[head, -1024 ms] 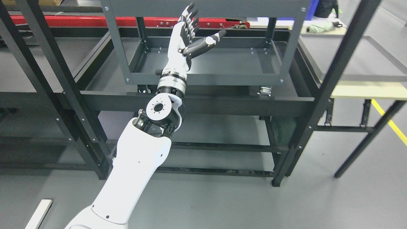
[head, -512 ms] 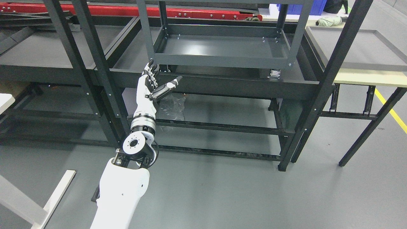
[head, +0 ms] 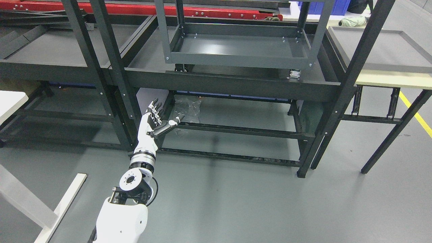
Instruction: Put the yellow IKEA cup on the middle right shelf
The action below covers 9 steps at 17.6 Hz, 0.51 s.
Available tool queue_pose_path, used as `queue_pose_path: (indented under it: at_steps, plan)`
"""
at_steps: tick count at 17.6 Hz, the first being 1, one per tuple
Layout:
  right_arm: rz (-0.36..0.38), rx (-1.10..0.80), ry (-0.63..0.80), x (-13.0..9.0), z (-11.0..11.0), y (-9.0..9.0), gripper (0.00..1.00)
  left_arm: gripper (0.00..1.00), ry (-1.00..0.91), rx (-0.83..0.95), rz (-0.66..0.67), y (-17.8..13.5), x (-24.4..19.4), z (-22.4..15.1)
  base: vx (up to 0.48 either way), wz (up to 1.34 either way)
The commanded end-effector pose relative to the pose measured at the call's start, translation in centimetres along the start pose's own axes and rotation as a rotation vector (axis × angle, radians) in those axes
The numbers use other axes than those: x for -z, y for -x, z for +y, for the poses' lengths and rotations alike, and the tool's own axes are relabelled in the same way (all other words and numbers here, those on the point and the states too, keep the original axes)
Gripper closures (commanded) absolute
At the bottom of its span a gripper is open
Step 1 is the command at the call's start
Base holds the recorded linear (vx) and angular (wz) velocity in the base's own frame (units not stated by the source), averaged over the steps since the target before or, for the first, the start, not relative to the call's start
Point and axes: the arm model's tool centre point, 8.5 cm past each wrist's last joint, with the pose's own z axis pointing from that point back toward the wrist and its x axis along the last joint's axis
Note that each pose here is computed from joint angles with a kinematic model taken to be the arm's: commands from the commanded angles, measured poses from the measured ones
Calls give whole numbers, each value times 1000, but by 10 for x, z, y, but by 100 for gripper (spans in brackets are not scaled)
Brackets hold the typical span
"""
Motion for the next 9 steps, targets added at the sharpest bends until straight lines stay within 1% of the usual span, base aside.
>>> queue_pose_path:
  at_steps: [1,9]
  plan:
    - [11,-2,21,-1,-10,7,1,1,-41,5,13,7,-5,24,-31,0]
    - [8,-2,21,-1,-11,5,1,1,-38,9,44,21,-12,27,-7,0]
